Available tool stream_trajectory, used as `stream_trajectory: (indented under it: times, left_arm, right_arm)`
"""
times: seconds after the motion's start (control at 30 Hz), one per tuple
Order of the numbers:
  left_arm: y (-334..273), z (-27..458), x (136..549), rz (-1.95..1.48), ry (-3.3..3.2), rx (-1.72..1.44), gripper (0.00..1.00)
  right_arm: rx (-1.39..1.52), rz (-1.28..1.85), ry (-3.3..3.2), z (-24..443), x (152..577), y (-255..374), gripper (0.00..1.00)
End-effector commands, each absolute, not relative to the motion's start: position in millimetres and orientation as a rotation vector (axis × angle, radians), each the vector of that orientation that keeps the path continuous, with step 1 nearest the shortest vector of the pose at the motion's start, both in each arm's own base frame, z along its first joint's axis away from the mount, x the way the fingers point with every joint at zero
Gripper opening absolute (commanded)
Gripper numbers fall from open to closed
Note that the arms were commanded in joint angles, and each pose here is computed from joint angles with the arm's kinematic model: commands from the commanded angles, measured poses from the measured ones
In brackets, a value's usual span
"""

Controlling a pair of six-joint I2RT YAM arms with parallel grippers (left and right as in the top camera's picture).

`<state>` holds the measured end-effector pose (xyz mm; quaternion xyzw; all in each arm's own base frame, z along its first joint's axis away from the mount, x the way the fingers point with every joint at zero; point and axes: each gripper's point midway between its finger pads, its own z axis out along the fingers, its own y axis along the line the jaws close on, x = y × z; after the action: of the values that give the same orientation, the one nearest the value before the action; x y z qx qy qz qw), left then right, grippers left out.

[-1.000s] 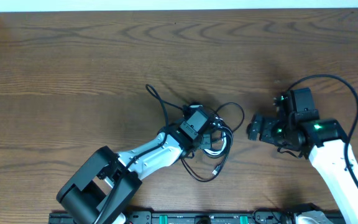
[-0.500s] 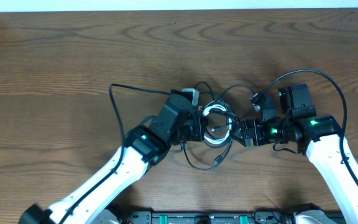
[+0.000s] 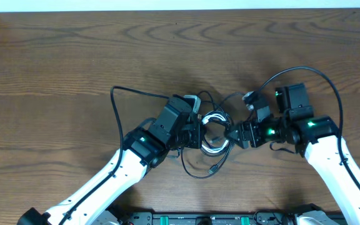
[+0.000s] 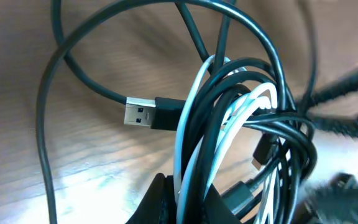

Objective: Untangle cables
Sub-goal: 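Grasp the cable loops with both grippers at the bundle center, then hold the loops with both grippers and pull them apart sideways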

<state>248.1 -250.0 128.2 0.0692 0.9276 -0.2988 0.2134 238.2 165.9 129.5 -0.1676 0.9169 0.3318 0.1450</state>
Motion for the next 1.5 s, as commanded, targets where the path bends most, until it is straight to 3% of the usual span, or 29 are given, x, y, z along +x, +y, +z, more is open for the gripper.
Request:
stream_trajectory:
  times: [0.0, 0.13, 0.27, 0.63, 0.8, 0.97, 1.13, 1.2, 1.3, 1.47]
  left_arm:
    - [-235, 128, 266, -0.686, 2.536, 0.133, 0.08]
    - [-220, 125, 276, -0.564, 2.515, 0.083, 0.08]
    - [-222, 124, 273, -0.58, 2.522, 0.105, 0.08]
    - [-239, 124, 254, -0.717, 2.569, 0.224, 0.07]
    - [-246, 125, 247, -0.786, 2.583, 0.252, 0.08]
    - [-248, 128, 249, -0.805, 2.575, 0.22, 0.08]
    - [-250, 129, 249, -0.821, 2.573, 0.204, 0.08]
    - [-252, 130, 247, -0.841, 2.575, 0.213, 0.08]
    - [-252, 130, 247, -0.838, 2.576, 0.213, 0.08]
    - [-224, 120, 265, -0.609, 2.565, 0.089, 0.08]
  right_arm:
    - [-0.494, 0.918, 2.691, 125, 231, 162, 0.8]
    - [-0.49, 1.01, 2.726, 127, 216, 167, 0.87]
    - [-0.521, 1.153, 2.647, 141, 215, 180, 0.87]
    - [-0.532, 0.889, 2.546, 137, 258, 169, 0.73]
    - [-0.522, 0.888, 2.534, 139, 261, 171, 0.62]
    - [-0.59, 0.867, 2.545, 134, 254, 184, 0.59]
    - [-0.522, 0.652, 2.651, 111, 258, 179, 0.49]
    - [-0.559, 0.659, 2.651, 108, 255, 187, 0.41]
    - [-0.594, 0.668, 2.645, 107, 252, 195, 0.01]
    - [-0.501, 0.708, 2.664, 111, 251, 195, 0.01]
